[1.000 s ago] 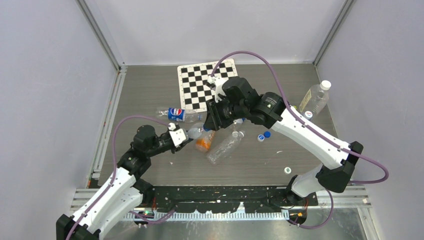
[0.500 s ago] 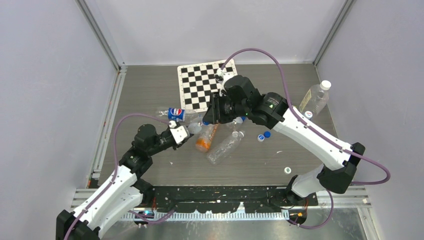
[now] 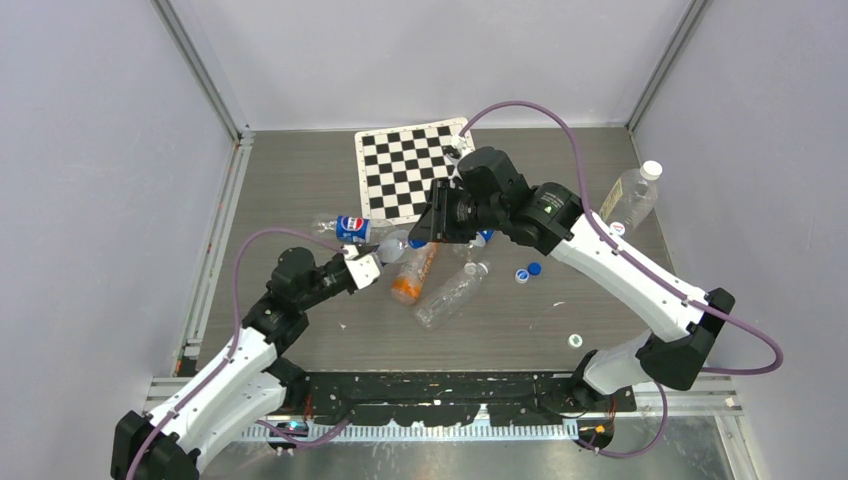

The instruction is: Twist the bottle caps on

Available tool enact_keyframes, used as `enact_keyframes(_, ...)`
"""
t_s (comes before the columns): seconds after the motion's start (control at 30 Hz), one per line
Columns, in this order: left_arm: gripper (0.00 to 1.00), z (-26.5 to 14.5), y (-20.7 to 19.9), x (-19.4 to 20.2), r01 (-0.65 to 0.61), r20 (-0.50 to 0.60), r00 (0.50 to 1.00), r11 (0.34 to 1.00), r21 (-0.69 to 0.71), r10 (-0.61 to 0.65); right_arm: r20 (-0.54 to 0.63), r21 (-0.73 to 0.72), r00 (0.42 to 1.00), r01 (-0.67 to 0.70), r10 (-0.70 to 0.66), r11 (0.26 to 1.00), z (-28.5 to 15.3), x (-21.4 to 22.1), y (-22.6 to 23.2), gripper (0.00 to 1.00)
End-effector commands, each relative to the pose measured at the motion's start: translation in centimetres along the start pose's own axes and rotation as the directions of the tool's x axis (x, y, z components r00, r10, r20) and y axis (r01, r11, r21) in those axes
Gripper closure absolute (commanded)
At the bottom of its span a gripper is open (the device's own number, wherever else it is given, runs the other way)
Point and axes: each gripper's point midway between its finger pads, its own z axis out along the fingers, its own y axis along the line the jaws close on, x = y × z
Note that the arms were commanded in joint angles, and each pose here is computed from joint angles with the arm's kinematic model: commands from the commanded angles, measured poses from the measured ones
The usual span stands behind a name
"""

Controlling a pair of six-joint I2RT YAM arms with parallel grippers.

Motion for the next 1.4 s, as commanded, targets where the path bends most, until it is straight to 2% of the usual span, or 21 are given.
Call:
enact_keyframes(0.0, 0.65, -0.2, 1.8, -7.9, -0.188, 0.278, 0.939, 0.979, -0.075, 0.201, -0.067, -0.029, 0.998, 0.003, -0.005, 1.0, 0.1, 1.2, -0.1, 0.94)
enact_keyframes(0.33, 0.65, -0.1, 0.8, -6.6, -0.198, 0.245, 0.949, 0.98, -0.033, 0.2, -0.098, 0.004, 0.985, 0.144, -0.143, 0.99, -0.3, 1.1, -1.2, 0.94)
enact_keyframes(0.5, 0.66, 0.0, 1.1, -6.5, -0.155, 0.239, 0.957, 0.986, -0.06, 0.165, -0.088, 0.024, 0.988, 0.133, -0.13, 0.991, 0.3, 0.9, -1.5, 0.94)
enact_keyframes(0.73, 0.67, 0.4, 1.4, -7.1, -0.121, 0.244, 0.96, 0.989, -0.089, 0.14, -0.034, 0.043, 0.999, -0.018, 0.019, 0.999, 1.4, 0.2, -1.2, 0.94)
enact_keyframes(1.0, 0.67, 0.3, 2.3, -7.6, -0.129, 0.243, 0.957, 0.983, -0.132, 0.159, 0.01, 0.057, 0.981, -0.195, 0.195, 0.979, 2.1, -0.1, -1.2, 0.94)
enact_keyframes(1.13, 0.67, 0.3, 2.6, -7.9, -0.138, 0.244, 0.955, 0.979, -0.152, 0.172, 0.014, 0.065, 0.959, -0.283, 0.283, 0.957, 2.4, 0.2, -1.3, 0.95)
enact_keyframes(1.37, 0.67, 0.5, 3.2, -7.9, -0.138, 0.232, 0.956, 0.973, -0.185, 0.18, 0.06, 0.055, 0.878, -0.478, 0.475, 0.877, 3.1, 0.1, -1.6, 0.95)
